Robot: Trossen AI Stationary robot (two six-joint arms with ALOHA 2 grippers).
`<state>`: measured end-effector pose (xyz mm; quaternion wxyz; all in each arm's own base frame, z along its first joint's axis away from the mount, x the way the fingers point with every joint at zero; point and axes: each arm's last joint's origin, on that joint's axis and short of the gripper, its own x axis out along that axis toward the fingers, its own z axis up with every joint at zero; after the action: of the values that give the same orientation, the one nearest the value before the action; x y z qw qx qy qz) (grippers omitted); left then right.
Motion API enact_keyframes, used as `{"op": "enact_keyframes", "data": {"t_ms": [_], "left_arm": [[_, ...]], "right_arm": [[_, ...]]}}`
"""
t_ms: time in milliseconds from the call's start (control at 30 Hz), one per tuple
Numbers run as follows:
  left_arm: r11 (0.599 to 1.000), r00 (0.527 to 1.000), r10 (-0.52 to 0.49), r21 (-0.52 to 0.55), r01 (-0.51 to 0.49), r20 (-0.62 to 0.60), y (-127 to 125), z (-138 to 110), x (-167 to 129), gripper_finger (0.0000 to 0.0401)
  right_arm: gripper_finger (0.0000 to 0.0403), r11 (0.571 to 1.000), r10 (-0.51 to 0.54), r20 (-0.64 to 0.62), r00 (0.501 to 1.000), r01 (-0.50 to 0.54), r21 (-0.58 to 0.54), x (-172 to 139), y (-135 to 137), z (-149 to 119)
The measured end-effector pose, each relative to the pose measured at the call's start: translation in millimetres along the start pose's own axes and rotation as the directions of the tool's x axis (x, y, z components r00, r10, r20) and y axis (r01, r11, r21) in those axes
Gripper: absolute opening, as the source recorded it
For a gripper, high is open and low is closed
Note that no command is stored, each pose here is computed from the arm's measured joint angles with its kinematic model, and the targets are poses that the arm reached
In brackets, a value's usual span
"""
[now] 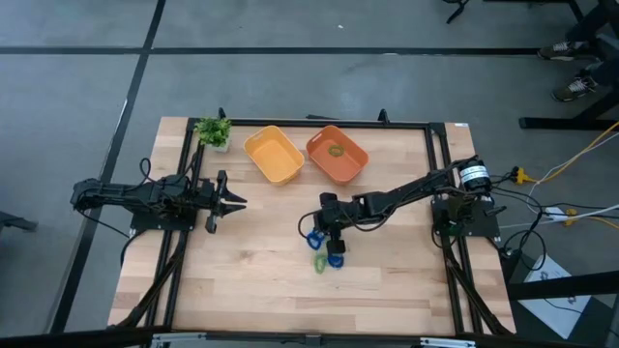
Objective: Sort spring keychains
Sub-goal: Put the blue spring keychain into the yellow bin
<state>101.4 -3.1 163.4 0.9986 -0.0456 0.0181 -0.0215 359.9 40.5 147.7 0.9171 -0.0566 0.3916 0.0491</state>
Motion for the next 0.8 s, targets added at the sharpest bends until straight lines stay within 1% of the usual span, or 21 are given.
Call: {"op": "enact_keyframes", "data": {"t_ms": [300, 467, 533, 633, 800], "left_arm": [[1.000, 1.000, 0.000, 0.000, 0.000, 0.000, 0.0, 0.0, 0.0, 0.0068], [1.000, 1.000, 0.000, 0.000, 0.000, -0.004, 0.0, -0.4, 0.0, 0.0070], [1.000, 1.000, 0.000, 0.000, 0.000, -0.001, 0.0, 0.0, 0.1, 0.0070], [1.000, 1.000, 0.000, 0.000, 0.000, -0.004, 0.0, -0.3, 0.1, 0.0068], [1.000, 1.000, 0.000, 0.000, 0.000, -0.002, 0.0, -0.2, 0.1, 0.0070]], "right_arm": [[0.0005, 0.995, -0.037, -0.045, 0.998, 0.041, 0.096, 12.1, -20.2, -10.9], [0.0006, 0.993, -0.047, -0.030, 0.998, 0.050, 0.104, 14.0, -25.1, -10.4], [0.0010, 0.995, -0.048, -0.031, 0.998, 0.050, 0.090, 14.0, -25.7, -10.6], [0.0036, 0.997, -0.048, -0.032, 0.998, 0.050, 0.059, 14.0, -25.7, -10.6], [0.0104, 0.997, -0.048, -0.031, 0.998, 0.050, 0.056, 14.0, -25.7, -10.6]]}}
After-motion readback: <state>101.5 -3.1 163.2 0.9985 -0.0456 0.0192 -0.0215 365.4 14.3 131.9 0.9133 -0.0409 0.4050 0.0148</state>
